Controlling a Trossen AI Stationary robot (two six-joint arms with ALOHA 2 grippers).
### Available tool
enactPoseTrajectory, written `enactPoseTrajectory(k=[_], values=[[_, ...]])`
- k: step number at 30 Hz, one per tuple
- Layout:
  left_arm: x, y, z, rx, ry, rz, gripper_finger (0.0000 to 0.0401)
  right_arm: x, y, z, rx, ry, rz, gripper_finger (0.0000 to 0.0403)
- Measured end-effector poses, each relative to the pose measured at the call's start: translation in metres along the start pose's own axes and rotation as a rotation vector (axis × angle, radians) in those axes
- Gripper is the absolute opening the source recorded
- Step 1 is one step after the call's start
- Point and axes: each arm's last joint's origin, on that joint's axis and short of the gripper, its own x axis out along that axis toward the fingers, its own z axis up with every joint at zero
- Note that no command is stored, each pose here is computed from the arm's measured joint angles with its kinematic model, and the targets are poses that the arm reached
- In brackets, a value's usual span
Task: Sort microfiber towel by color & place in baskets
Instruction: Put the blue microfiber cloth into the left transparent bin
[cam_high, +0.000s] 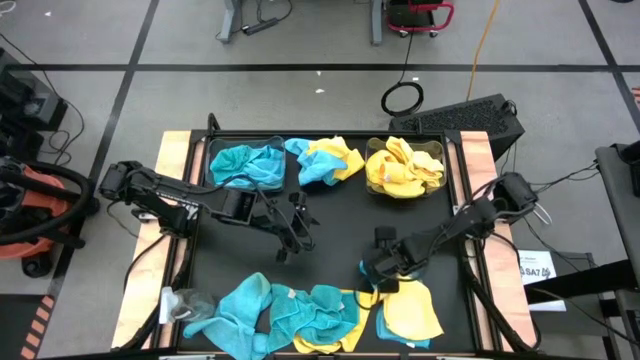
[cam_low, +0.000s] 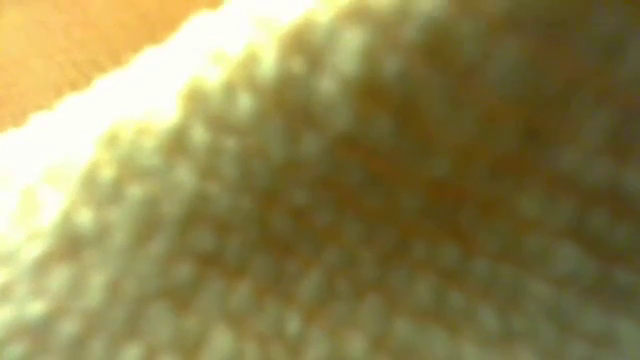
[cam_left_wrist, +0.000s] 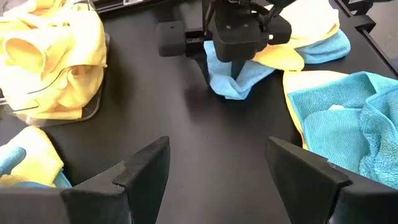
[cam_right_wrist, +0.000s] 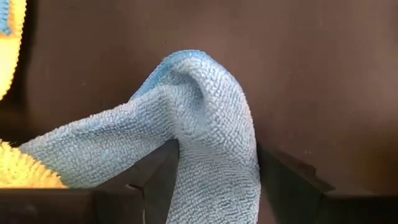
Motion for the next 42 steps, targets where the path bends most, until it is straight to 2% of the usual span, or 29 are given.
enactPoseTrajectory(k=[3,6,9,14,16,21,26,32,38,42], values=[[0.0,0.0,0.0,0.0,-0.002,0.0,0.027,0.003,-0.002,0.002,0.001,0.012,0.02,0.0206],[0.0,0.0,0.003,-0.001,-0.026,0.003,0.027,0.005,-0.002,0.002,-0.012,0.013,0.021,0.0184],[0.0,0.0,0.004,-0.002,-0.037,0.004,0.027,0.005,-0.002,0.003,-0.033,0.006,0.025,0.014],[0.007,0.0,0.004,0.005,-0.049,0.006,0.027,0.006,-0.002,0.004,-0.079,-0.009,0.022,0.0032],[0.014,0.0,0.003,0.006,-0.05,0.006,0.027,0.006,-0.002,0.004,-0.094,-0.01,0.02,0.001],[0.034,-0.002,-0.002,0.005,-0.021,0.004,0.027,-0.004,-0.003,0.009,-0.095,-0.017,0.021,0.0007],[0.052,-0.003,-0.006,0.0,-0.03,0.0,0.027,-0.034,-0.003,0.018,-0.121,-0.081,-0.016,0.0003],[0.065,-0.006,0.001,-0.004,-0.13,0.002,0.027,-0.089,-0.004,0.029,-0.149,-0.187,-0.074,0.0001],[0.082,-0.011,0.008,-0.041,-0.28,-0.103,0.027,-0.141,-0.003,0.029,-0.173,-0.286,-0.13,0.0001],[0.102,-0.014,0.004,-0.063,-0.33,-0.124,0.027,-0.169,-0.002,0.029,-0.192,-0.37,-0.16,0.0001]])
